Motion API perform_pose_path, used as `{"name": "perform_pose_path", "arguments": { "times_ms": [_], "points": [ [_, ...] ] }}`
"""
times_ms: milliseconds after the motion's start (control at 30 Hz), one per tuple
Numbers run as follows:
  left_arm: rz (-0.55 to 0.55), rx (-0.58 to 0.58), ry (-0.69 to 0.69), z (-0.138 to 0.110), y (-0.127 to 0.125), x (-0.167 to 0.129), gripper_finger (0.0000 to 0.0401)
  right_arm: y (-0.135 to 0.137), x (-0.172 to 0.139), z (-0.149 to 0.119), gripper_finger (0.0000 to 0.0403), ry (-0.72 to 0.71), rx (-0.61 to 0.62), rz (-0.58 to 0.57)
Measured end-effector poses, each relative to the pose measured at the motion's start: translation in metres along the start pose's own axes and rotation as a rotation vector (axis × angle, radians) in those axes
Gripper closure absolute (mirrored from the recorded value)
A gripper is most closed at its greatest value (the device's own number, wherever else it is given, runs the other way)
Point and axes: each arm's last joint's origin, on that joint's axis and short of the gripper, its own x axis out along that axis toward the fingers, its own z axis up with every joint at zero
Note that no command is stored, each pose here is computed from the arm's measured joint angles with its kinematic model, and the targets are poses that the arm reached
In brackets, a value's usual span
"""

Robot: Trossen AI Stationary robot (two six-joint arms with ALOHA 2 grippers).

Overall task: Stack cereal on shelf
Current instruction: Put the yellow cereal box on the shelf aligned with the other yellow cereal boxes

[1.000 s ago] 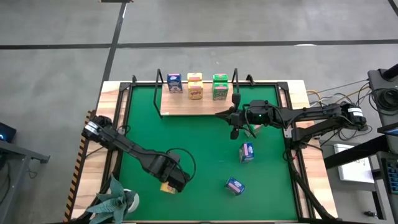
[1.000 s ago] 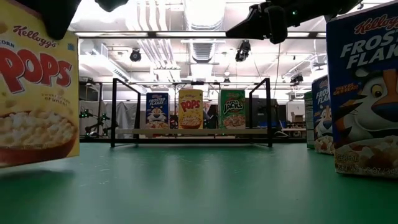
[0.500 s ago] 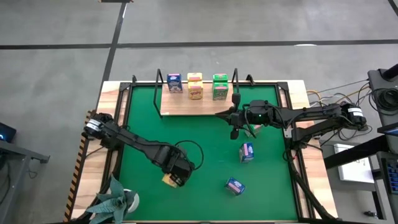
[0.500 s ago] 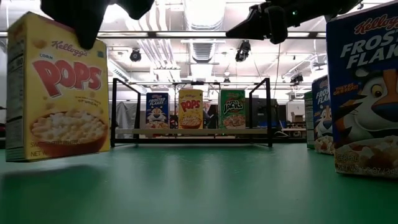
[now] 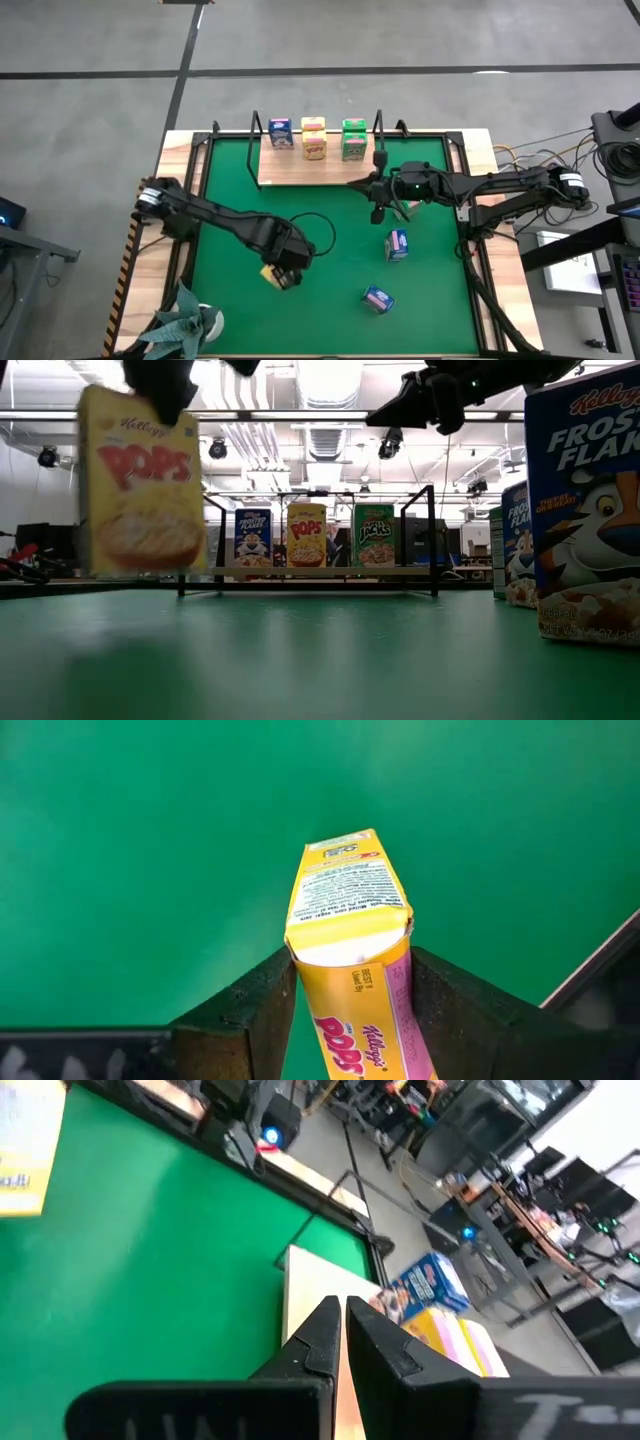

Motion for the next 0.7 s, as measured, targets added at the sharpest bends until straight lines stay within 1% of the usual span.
{"name": "perform_pose_path", "arguments": {
  "times_ms": [67,167,300,400,567,700],
  "points": [
    [0.014,0.061,-0.043,0.004,0.002,-0.014,0.0231,0.0,-0.001,-0.001,0.039,0.03,-0.002,-0.012],
    [0.057,0.162,-0.145,0.012,0.006,-0.039,0.0231,-0.001,-0.004,-0.003,0.039,0.064,-0.001,-0.031],
    [0.118,0.3,-0.292,0.023,0.013,-0.071,0.0231,-0.002,-0.011,-0.002,0.039,0.078,0.009,-0.023],
    [0.172,0.39,-0.373,0.032,0.022,-0.089,0.0231,-0.003,-0.018,-0.002,0.039,0.097,0.024,-0.01],
    [0.257,0.484,-0.431,0.051,0.043,-0.106,0.0231,-0.004,-0.028,-0.003,0.039,0.12,0.056,0.004],
    [0.3,0.514,-0.432,0.072,0.066,-0.11,0.0231,-0.003,-0.031,-0.004,0.039,0.122,0.069,0.007]
  ]
}}
